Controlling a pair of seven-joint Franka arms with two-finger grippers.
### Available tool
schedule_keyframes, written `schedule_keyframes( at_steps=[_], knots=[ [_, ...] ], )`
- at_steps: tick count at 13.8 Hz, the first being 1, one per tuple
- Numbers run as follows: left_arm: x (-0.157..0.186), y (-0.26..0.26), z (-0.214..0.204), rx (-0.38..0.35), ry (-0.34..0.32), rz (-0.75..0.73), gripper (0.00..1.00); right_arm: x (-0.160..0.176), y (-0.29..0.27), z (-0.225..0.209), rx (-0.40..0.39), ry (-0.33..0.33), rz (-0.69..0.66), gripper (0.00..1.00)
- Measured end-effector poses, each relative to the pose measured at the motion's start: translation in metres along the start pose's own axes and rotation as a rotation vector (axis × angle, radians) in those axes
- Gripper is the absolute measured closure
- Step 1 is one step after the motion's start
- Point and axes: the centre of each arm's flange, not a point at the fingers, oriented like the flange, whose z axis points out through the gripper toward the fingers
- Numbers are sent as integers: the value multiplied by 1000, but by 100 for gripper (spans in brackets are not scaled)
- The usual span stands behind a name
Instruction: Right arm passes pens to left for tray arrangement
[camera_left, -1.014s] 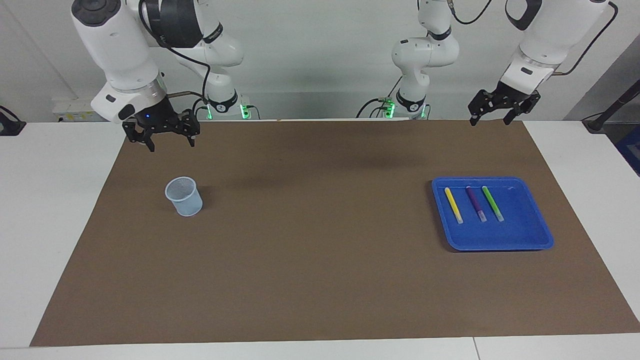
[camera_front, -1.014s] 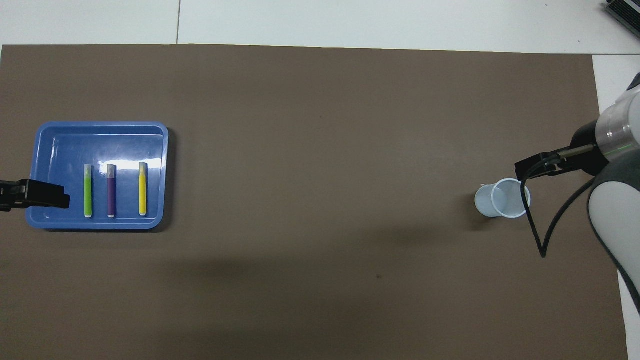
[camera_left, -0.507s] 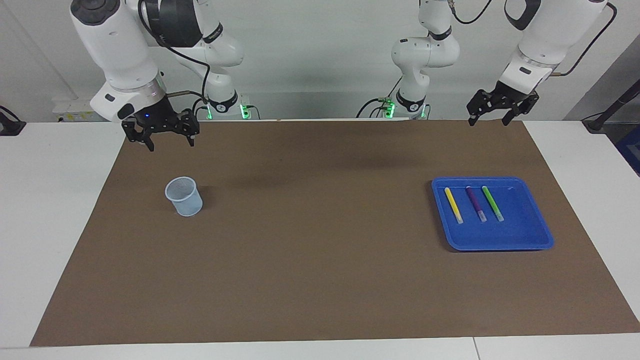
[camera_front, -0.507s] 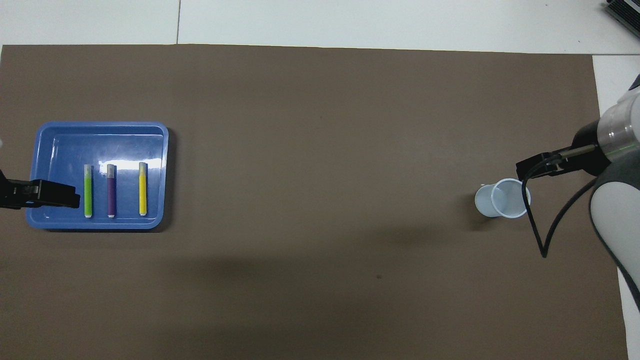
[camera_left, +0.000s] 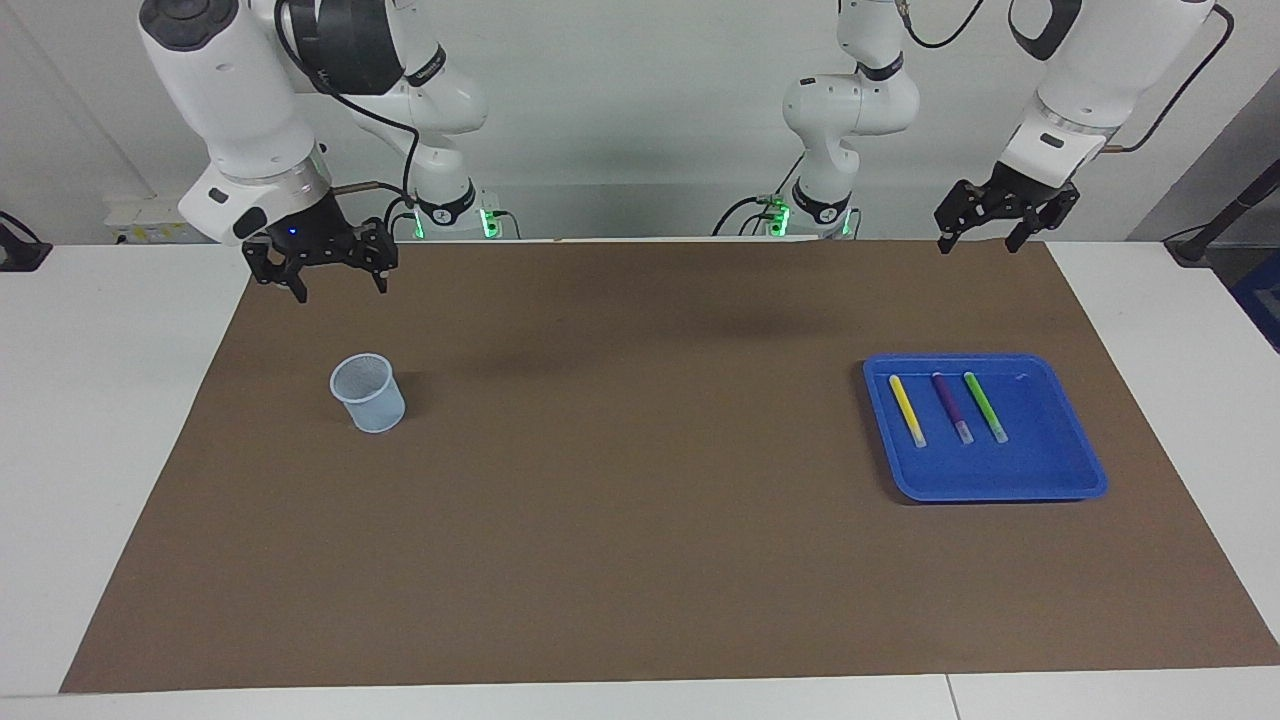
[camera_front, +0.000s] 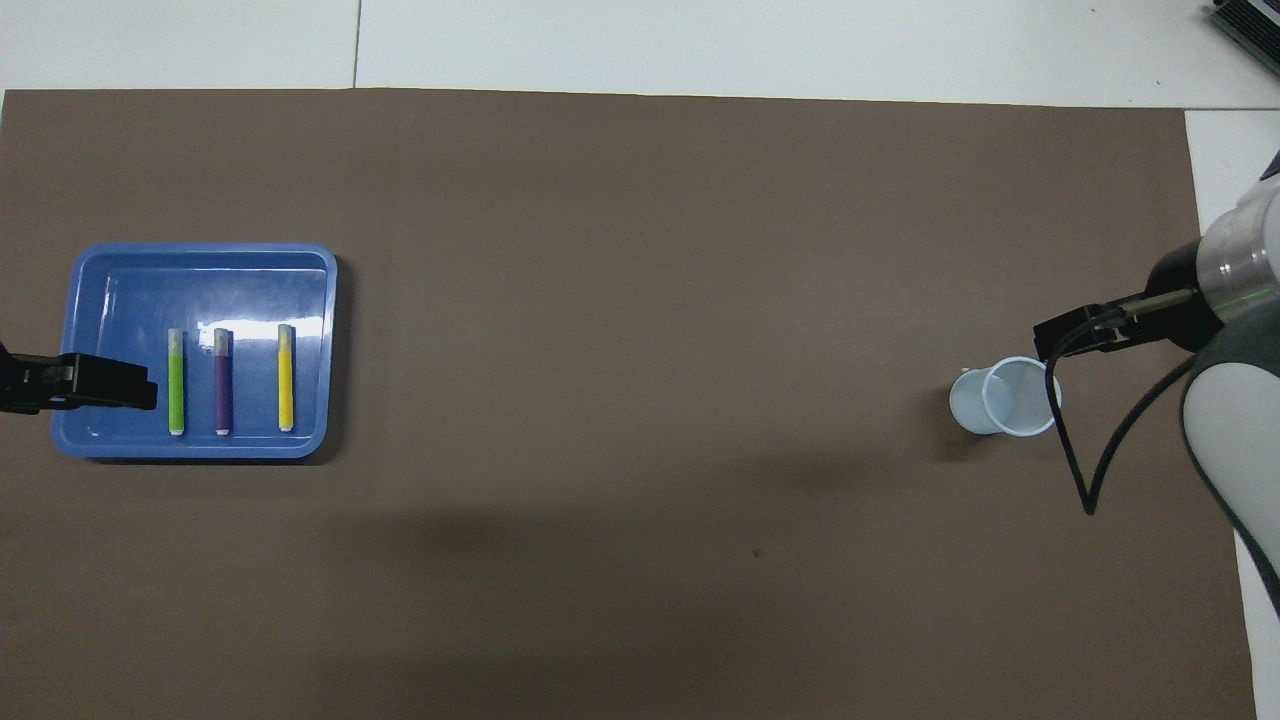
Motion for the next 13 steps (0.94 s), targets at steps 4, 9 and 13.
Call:
schedule_keyframes(
  at_steps=[4, 9, 13],
  knots=[
    [0, -3, 0, -1, 2, -24, 0, 0, 0, 0, 0, 0, 0, 0],
    [1, -2, -1, -1, 11, -23, 0, 0, 0, 0, 0, 0, 0, 0],
    [1, -3, -1, -1, 13, -24, 0, 0, 0, 0, 0, 0, 0, 0]
  ],
)
